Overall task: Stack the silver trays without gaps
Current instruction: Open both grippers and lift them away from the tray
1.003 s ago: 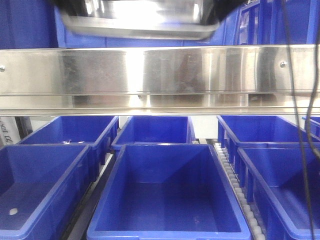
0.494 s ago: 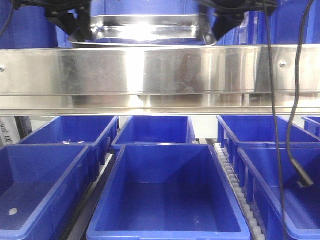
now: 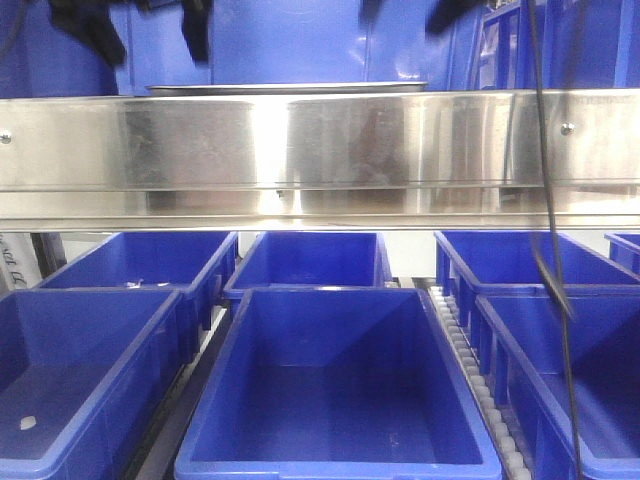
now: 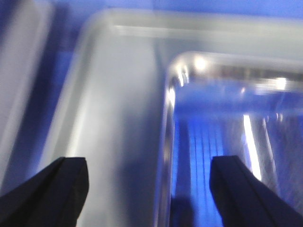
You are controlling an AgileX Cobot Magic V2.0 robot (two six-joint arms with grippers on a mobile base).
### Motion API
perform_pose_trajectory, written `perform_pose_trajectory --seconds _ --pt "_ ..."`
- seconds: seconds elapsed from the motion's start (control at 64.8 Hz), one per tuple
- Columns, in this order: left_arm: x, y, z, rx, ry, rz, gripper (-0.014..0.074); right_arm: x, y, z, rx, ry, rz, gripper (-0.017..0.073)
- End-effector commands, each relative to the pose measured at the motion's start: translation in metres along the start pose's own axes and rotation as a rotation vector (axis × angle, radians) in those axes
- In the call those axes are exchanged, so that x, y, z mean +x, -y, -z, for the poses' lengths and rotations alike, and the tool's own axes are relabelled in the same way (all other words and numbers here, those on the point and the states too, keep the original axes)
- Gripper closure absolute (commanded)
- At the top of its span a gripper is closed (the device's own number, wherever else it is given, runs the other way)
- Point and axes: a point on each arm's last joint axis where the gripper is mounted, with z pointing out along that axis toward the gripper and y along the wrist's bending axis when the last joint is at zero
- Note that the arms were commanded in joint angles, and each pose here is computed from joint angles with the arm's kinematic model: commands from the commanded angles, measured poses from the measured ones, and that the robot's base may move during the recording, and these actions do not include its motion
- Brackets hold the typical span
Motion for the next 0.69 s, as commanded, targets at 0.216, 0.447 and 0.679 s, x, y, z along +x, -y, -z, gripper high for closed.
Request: perform_pose_trajectory --seconds 0.216,0.447,0.679 --pt "-0.044 -0.008 0.088 0.106 0.140 0.093 0.0584 -0.027 -0.005 0.057 0.009 0.038 0.105 0.0628" --pt "-0.037 -0.005 0.120 0.248 0.132 0.094 0.0589 -0.026 -0.008 0.093 -0.042 0.100 0.237 0.0629" --pt "0.000 -0.007 0.129 0.371 0.293 0.087 0.0589 0.022 0.009 0.116 -0.124 0.269 0.262 0.0629"
